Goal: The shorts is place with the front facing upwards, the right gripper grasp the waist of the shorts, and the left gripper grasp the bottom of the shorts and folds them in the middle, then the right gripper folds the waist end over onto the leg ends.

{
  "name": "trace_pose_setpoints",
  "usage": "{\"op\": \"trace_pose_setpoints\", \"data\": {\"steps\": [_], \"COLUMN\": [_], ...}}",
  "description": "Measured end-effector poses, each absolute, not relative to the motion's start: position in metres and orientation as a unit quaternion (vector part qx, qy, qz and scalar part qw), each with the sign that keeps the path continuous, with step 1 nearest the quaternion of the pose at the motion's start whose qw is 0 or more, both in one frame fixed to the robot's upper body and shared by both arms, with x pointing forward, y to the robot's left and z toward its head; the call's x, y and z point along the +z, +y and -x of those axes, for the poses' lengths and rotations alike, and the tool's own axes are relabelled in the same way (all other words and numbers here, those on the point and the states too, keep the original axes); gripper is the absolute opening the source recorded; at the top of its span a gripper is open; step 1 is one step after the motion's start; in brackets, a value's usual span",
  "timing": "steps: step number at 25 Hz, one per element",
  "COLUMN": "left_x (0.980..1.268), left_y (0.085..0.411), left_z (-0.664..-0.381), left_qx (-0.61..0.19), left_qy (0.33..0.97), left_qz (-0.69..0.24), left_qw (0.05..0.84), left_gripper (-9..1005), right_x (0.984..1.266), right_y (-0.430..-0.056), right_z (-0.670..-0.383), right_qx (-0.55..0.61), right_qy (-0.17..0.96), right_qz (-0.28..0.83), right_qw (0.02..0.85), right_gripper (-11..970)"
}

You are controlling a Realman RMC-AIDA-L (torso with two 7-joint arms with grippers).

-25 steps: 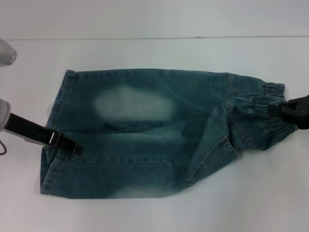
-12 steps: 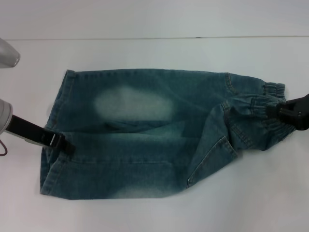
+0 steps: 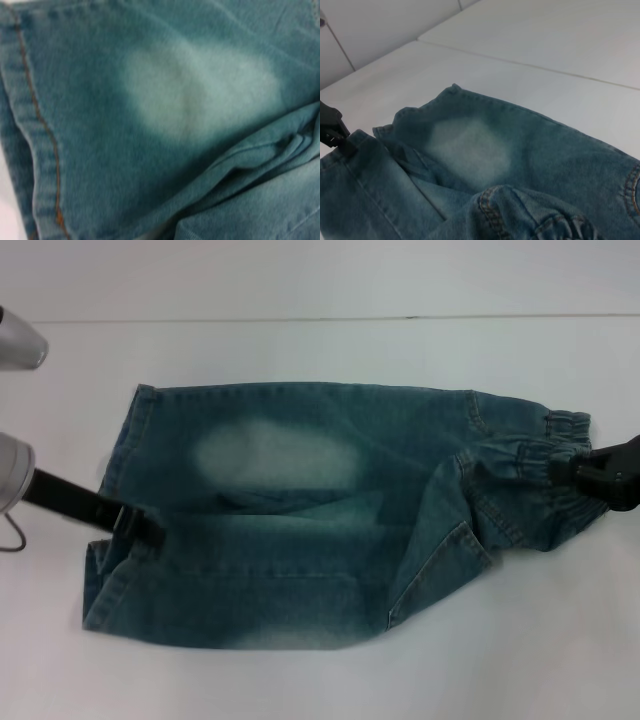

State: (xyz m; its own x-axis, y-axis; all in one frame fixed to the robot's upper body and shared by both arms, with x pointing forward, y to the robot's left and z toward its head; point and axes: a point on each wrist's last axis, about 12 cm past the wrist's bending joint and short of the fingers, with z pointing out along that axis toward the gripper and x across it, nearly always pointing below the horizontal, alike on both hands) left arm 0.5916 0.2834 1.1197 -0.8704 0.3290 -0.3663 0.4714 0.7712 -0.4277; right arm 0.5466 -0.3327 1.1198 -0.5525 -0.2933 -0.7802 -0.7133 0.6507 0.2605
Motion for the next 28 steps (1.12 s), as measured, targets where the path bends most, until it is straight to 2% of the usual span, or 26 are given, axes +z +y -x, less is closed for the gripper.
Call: {"op": "trace_pose_setpoints", "data": {"steps": [11,18,28], "left_x": [1.147,1.161,1.169], "left_y": [0.279,0.275,0.275], "left_z": [-0.607,-0.626,-0.65], "left_qx": [-0.279,-0.264,-0.218], "left_qy": [0.917,0.911,0.907], "left_qz": [-0.204,-0.196,-0.171], "left_qw": [0.198,0.25,0.317], "left_gripper": [22,30,41], "right_x": [1.132,1.14,1.13], "right_y": [-0.343,-0.348,-0.355], "right_z": [-0.549,-0.563,-0.583], "right_qx": [0.299,0.278,0.236], "right_qy": [0.821,0.831,0.855], "right_qz": [0.282,0.24,0.178], "right_qw": [0.396,0.417,0.425], "right_gripper": [36,35,35]}}
